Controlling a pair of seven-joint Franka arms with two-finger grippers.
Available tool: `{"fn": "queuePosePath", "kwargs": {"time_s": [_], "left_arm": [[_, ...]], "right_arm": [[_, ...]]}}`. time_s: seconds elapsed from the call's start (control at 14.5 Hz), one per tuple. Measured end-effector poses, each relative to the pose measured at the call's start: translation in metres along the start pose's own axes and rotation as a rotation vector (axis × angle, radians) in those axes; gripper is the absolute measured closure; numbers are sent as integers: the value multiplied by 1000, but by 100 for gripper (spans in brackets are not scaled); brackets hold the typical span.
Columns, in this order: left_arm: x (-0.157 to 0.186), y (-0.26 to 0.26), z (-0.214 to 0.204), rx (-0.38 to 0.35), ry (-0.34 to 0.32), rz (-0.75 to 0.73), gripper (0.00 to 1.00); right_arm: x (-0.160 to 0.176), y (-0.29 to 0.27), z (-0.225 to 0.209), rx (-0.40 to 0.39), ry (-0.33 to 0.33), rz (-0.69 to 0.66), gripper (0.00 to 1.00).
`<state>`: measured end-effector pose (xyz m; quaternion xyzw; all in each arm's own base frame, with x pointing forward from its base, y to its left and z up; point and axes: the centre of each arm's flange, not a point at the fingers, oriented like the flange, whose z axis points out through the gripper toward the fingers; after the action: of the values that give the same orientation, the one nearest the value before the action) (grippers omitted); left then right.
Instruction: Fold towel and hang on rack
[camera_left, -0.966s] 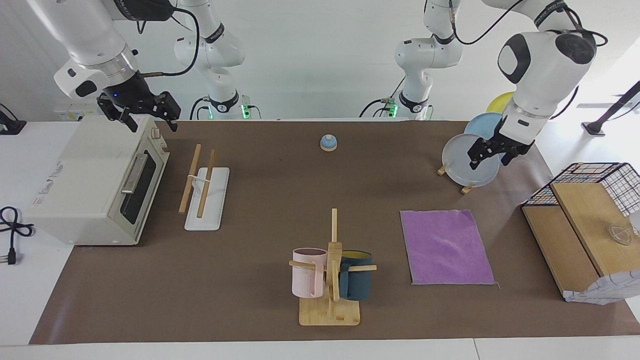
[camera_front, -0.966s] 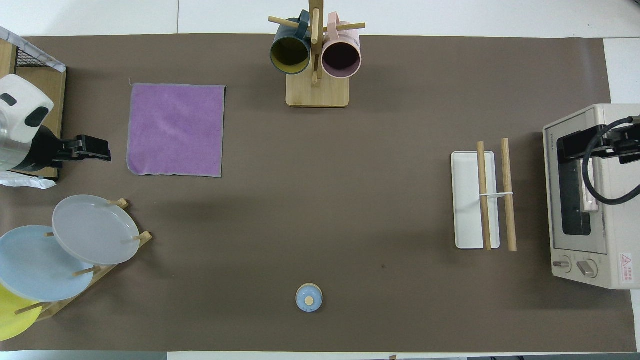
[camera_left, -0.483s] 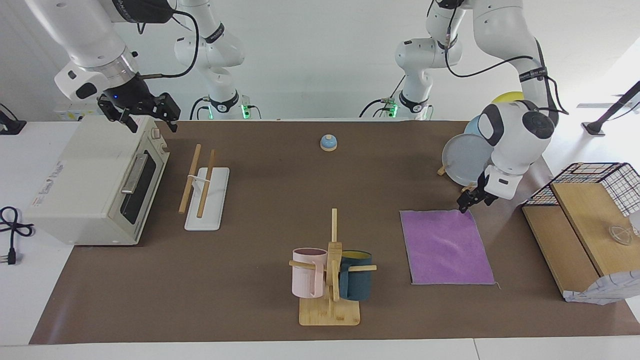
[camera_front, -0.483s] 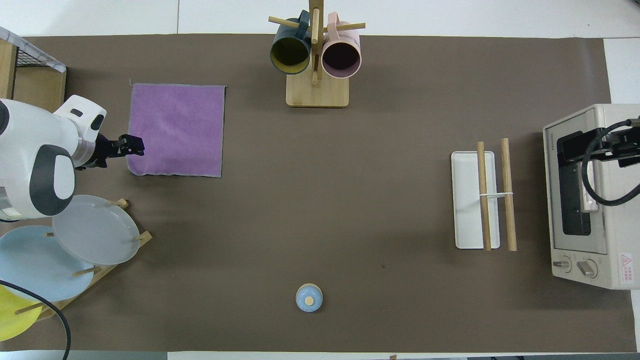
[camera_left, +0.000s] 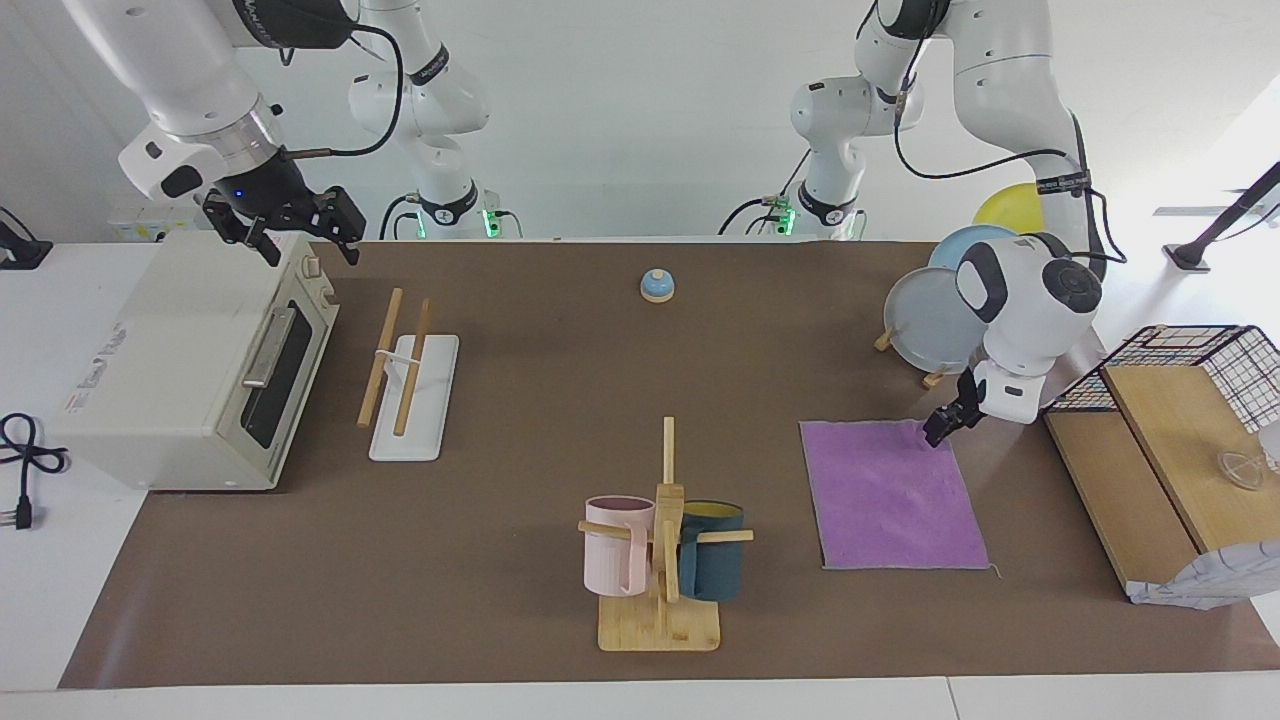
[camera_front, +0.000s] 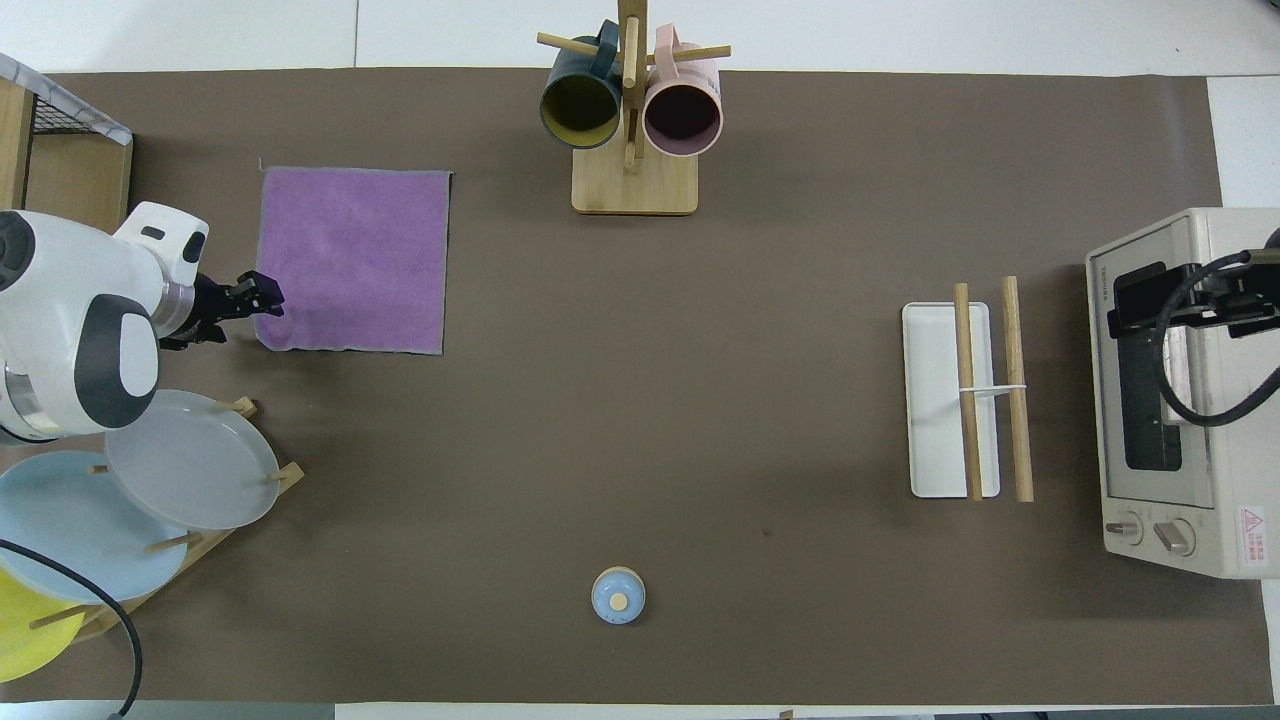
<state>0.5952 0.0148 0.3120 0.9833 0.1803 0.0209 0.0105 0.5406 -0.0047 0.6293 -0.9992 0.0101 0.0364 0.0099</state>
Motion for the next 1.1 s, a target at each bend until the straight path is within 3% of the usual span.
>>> {"fn": "queuePosePath", "kwargs": {"time_s": [0.14, 0.41, 0.48, 0.55, 0.62, 0.76, 1.1], "left_arm": [[0, 0, 0, -1, 0, -2, 49], [0, 0, 0, -1, -1, -4, 57], [0, 0, 0, -1, -1, -4, 71], [0, 0, 0, -1, -1, -4, 79], [0, 1, 0, -1, -1, -4, 79], [-1, 1, 0, -1, -3, -3, 99], [-3, 5, 1, -1, -8, 4, 99]], "right_arm": [[0, 0, 0, 0, 2, 0, 0], [2, -17, -2, -1, 31, -32, 0], [4, -22, -3, -1, 45, -38, 0], [5, -28, -3, 0, 57, -41, 0], [5, -36, -4, 0, 66, -41, 0], [6, -54, -3, 0, 82, -48, 0], [5, -94, -4, 7, 122, -40, 0]]}}
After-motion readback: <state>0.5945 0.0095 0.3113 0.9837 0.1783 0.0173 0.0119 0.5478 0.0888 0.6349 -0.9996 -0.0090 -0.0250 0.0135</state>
